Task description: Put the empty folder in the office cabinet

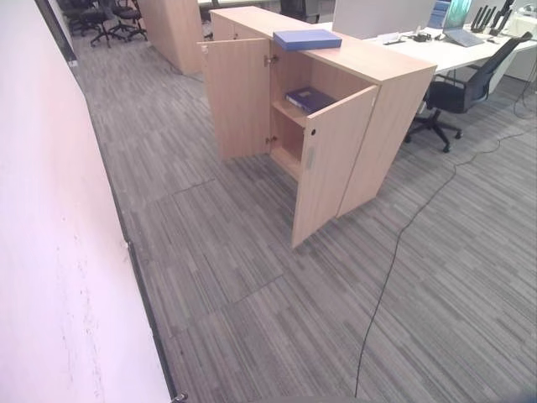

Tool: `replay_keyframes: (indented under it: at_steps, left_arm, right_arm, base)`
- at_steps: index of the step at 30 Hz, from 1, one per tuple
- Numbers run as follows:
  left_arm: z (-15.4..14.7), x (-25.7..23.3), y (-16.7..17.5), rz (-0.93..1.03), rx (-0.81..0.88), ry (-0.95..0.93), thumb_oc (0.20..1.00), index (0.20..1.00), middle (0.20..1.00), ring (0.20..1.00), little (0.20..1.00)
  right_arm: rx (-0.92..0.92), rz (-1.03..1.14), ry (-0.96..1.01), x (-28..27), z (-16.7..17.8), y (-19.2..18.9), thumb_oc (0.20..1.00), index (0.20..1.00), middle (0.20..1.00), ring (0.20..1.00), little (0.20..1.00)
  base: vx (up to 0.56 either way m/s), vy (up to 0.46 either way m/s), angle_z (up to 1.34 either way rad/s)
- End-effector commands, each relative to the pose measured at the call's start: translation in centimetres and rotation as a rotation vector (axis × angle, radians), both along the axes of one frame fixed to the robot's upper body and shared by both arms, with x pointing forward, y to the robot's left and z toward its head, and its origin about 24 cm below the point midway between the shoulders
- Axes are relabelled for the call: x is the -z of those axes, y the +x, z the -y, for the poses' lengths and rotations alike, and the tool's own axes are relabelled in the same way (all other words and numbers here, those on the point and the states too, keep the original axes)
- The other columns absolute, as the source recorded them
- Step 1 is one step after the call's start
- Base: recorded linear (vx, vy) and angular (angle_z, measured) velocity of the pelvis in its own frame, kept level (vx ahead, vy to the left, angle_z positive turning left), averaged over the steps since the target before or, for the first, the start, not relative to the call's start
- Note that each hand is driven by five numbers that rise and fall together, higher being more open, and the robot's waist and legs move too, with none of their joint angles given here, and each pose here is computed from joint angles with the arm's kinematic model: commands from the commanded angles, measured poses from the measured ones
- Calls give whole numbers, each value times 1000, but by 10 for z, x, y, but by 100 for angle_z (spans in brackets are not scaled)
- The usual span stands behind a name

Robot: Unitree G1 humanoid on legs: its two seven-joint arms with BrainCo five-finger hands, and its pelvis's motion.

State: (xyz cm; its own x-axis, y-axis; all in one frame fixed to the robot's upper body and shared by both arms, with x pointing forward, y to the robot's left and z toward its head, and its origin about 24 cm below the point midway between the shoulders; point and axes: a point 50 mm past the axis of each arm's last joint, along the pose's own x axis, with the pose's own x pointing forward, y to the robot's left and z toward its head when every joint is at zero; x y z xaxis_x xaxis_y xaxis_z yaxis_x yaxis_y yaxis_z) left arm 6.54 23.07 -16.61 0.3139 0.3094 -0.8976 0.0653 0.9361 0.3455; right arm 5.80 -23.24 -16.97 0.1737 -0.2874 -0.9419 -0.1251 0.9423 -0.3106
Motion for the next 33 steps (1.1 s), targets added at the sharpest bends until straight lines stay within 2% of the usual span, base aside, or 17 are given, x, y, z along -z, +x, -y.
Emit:
replay_keyframes:
  at_steps: [1, 5, 9, 16, 22, 31, 33]
  left_arm:
    - [-1, -6, 32, 104, -59, 22, 1000, 1000, 1000, 1000, 1000]
    - [0, -5, 25, 100, -85, 36, 1000, 1000, 1000, 1000, 1000]
    - [-9, 0, -10, -2, -161, 56, 1000, 1000, 1000, 1000, 1000]
    - [-3, 2, -16, -5, -221, 44, 1000, 1000, 1000, 1000, 1000]
    - [-1, 4, -39, -58, -304, 43, 1000, 1000, 1000, 1000, 1000]
    - [-7, 1, -23, 27, -371, 56, 1000, 1000, 1000, 1000, 1000]
    - [-9, -2, -9, 76, -366, 51, 1000, 1000, 1000, 1000, 1000]
  right_arm:
    - [-52, 23, -54, -5, 8, 20, 1000, 1000, 1000, 1000, 1000]
    - [-82, 6, -86, -6, 12, 17, 1000, 1000, 1000, 1000, 1000]
    - [-113, -18, -86, -4, 11, 8, 1000, 1000, 1000, 1000, 1000]
    - [-133, -34, -112, -4, 14, 2, 1000, 1000, 1000, 1000, 1000]
    - [-123, -44, -89, -1, 8, -5, 1000, 1000, 1000, 1000, 1000]
    - [-173, -65, -34, 2, -5, -12, 1000, 1000, 1000, 1000, 1000]
    - [-175, -51, -30, 2, -4, -8, 1000, 1000, 1000, 1000, 1000]
  base:
    - [-27, -65, 8]
    - [81, -66, 6]
    - [134, 18, -9]
    - [123, 39, 3]
    - [183, 98, -23]
    - [217, 225, -14]
    - [232, 347, 3]
